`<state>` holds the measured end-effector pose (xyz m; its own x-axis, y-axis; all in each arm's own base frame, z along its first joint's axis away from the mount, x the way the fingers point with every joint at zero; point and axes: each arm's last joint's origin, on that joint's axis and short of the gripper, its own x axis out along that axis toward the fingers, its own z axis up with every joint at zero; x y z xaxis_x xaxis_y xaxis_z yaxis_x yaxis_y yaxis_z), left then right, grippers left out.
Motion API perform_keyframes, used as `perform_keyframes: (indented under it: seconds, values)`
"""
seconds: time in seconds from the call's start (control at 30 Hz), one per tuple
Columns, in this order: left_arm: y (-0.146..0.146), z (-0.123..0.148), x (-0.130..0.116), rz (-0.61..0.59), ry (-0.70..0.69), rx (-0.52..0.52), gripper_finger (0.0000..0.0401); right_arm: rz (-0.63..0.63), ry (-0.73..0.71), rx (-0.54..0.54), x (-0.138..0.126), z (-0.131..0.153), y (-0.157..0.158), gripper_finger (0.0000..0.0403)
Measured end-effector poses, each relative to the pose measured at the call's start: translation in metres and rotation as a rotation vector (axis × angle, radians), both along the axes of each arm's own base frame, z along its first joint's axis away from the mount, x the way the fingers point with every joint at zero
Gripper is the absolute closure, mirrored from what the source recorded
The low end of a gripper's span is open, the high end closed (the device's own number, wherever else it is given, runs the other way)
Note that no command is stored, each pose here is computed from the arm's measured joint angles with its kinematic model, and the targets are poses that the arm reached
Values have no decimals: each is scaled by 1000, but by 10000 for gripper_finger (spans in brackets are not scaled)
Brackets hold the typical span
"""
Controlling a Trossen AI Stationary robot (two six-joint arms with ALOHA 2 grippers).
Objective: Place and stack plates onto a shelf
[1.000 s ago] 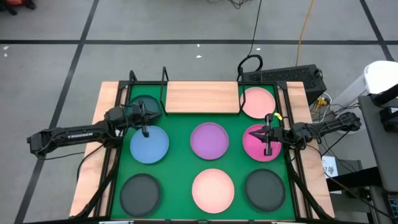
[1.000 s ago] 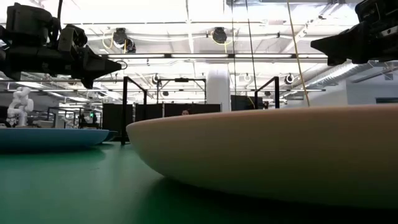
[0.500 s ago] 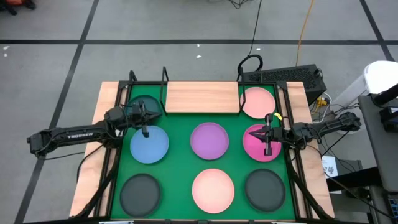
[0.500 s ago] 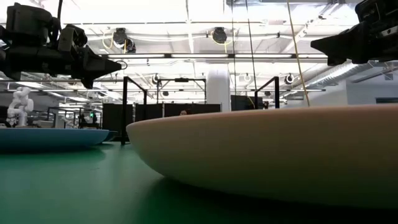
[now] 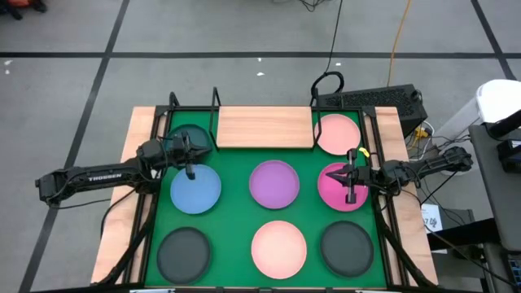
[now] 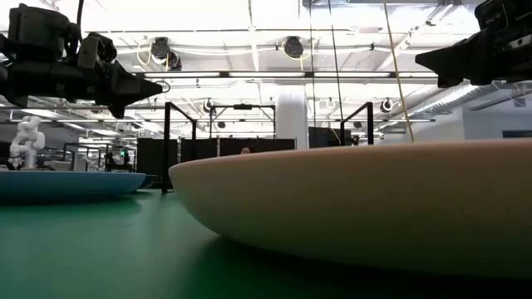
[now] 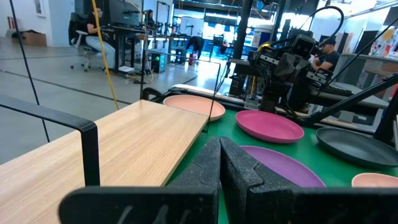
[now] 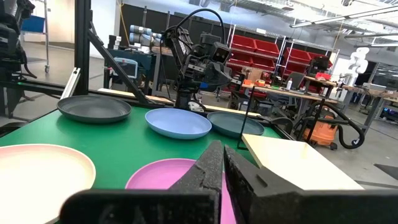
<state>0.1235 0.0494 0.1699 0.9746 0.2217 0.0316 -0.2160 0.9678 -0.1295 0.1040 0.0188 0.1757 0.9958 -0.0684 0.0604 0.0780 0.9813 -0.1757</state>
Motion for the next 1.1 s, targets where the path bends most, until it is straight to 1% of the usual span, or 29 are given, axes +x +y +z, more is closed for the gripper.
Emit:
perform_keyframes:
  seconds: [0.23,0.37,0.53,0.63,0.73,0.8,0.87,0.97,1.1]
  values:
    - [0,0,0,0,0,0,397,0,-8,5,0,1,0,403]
    - [0,0,0,0,0,1,397,3,-17,39,0,1,0,403]
    - [0,0,0,0,0,0,397,7,-78,88,-1,7,0,403]
    - [0,0,0,0,0,1,397,14,-135,144,-2,12,0,403]
    - [0,0,0,0,0,1,397,16,-181,144,-3,18,-1,403]
    - [0,0,0,1,0,0,397,26,-154,128,-1,16,0,403]
    - [0,0,0,0,0,0,397,42,-98,99,1,13,1,403]
    - [0,0,0,0,0,1,397,58,-81,82,5,26,3,403]
    - [0,0,0,1,0,0,397,52,74,38,18,28,6,403]
